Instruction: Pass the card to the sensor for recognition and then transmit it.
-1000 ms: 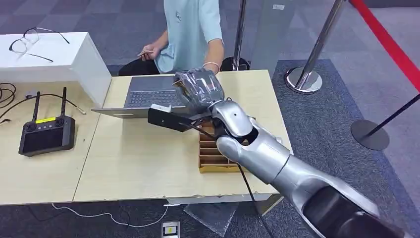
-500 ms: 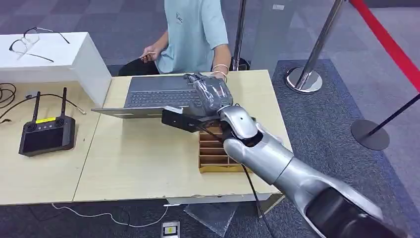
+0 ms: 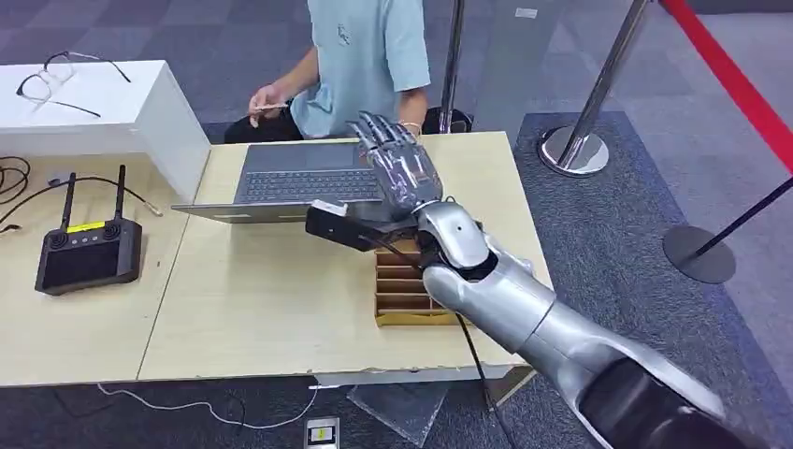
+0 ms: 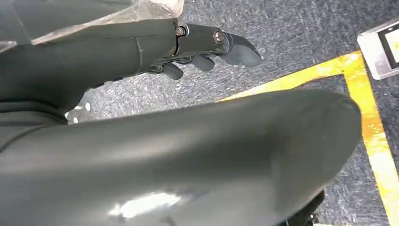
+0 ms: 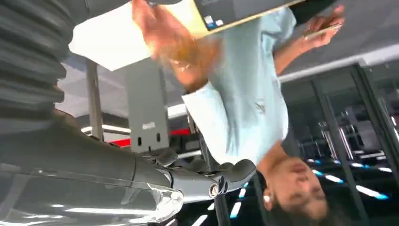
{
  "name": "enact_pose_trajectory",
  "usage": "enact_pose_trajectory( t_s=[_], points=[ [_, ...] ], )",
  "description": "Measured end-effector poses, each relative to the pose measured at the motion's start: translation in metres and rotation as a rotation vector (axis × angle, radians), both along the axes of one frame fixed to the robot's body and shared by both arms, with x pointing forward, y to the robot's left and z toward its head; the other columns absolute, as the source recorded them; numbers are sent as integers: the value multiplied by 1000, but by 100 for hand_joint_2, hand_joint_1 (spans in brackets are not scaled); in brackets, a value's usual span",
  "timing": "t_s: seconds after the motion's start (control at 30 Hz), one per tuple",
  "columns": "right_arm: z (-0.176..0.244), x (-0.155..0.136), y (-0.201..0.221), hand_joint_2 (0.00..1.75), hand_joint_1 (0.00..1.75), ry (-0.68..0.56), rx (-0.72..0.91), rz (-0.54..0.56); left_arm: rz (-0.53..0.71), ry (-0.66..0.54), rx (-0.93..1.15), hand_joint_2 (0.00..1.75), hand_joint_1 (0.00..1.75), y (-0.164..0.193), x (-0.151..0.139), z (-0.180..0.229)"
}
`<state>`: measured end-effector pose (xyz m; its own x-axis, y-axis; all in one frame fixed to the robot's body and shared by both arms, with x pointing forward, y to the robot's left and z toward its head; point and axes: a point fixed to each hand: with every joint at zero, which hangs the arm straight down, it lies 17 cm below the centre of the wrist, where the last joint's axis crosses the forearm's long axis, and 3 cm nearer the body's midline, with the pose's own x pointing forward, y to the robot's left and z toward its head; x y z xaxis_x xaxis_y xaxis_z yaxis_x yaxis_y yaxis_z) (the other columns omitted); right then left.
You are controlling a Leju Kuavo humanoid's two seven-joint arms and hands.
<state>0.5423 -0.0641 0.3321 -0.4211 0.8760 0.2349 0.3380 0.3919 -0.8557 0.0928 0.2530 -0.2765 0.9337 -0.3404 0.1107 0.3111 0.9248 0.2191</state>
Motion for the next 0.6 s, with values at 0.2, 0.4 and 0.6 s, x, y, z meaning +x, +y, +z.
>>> enact_pose_trajectory(
  t_s=[0.2,0.4,0.6],
  points=[
    [22,-14,1,175,0,-66,35,-2,3,13,-8,0,0,-2,-3,0],
    [29,-26,-5,175,0,-74,73,1,-30,-87,-63,0,0,-14,13,3],
    [16,-35,-14,175,0,-16,63,1,-30,-133,-80,0,0,-16,20,4]
  ],
)
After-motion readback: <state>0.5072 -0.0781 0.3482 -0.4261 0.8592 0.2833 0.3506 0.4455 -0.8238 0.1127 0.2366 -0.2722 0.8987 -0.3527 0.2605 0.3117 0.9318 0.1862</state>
